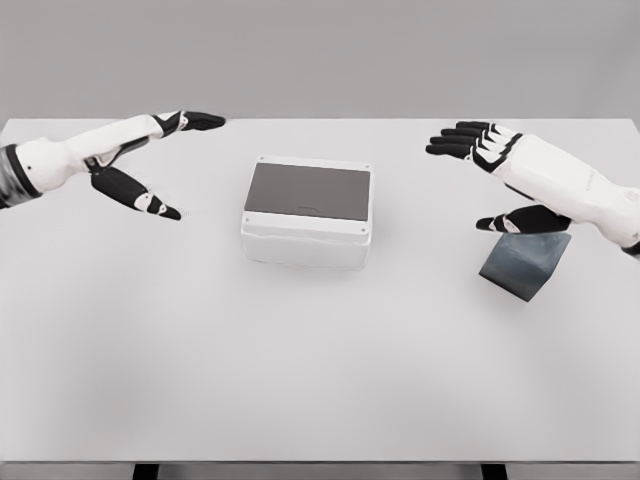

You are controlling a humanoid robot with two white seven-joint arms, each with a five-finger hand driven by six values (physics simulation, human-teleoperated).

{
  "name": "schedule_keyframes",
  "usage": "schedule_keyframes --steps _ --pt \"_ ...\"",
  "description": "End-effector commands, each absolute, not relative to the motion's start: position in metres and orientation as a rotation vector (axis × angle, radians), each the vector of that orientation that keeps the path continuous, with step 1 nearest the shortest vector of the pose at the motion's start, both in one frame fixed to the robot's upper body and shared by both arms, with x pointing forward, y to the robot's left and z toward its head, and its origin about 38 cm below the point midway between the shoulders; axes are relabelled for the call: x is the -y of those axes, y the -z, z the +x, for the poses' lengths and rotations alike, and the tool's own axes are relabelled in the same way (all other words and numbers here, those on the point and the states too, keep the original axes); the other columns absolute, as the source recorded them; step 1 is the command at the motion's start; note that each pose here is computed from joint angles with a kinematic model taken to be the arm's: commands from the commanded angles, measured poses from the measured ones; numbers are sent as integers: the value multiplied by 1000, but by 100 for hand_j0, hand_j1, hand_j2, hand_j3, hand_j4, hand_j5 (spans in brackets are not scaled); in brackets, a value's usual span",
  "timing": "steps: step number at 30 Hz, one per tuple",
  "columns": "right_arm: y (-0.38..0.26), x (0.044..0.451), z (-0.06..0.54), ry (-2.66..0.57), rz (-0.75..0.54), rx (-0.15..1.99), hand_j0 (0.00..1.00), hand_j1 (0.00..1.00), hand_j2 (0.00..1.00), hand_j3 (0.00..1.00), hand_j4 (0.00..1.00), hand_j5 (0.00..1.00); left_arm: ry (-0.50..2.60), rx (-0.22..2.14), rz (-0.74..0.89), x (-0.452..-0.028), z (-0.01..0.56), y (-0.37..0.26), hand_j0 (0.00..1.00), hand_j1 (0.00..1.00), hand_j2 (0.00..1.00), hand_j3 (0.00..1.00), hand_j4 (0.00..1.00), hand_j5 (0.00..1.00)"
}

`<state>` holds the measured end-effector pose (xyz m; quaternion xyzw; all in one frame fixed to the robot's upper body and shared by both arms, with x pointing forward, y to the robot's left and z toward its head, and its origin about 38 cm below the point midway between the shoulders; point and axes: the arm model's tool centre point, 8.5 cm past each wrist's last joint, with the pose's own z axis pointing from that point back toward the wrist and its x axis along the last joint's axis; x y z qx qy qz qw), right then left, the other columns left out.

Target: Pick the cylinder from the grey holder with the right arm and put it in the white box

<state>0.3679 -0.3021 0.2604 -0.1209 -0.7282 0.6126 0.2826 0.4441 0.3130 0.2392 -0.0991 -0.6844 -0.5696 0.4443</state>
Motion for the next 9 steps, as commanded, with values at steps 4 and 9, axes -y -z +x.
schedule_keyframes --steps 4,9 --pt "-261 302 368 -1633 -318 1954 100 100 100 100 100 100 1476 1674 -223 -335 411 -262 100 100 100 100 100 100" --pt "-261 302 368 -1633 -318 1954 100 100 100 100 100 100 1469 1637 -202 -348 405 -256 100 100 100 100 100 100"
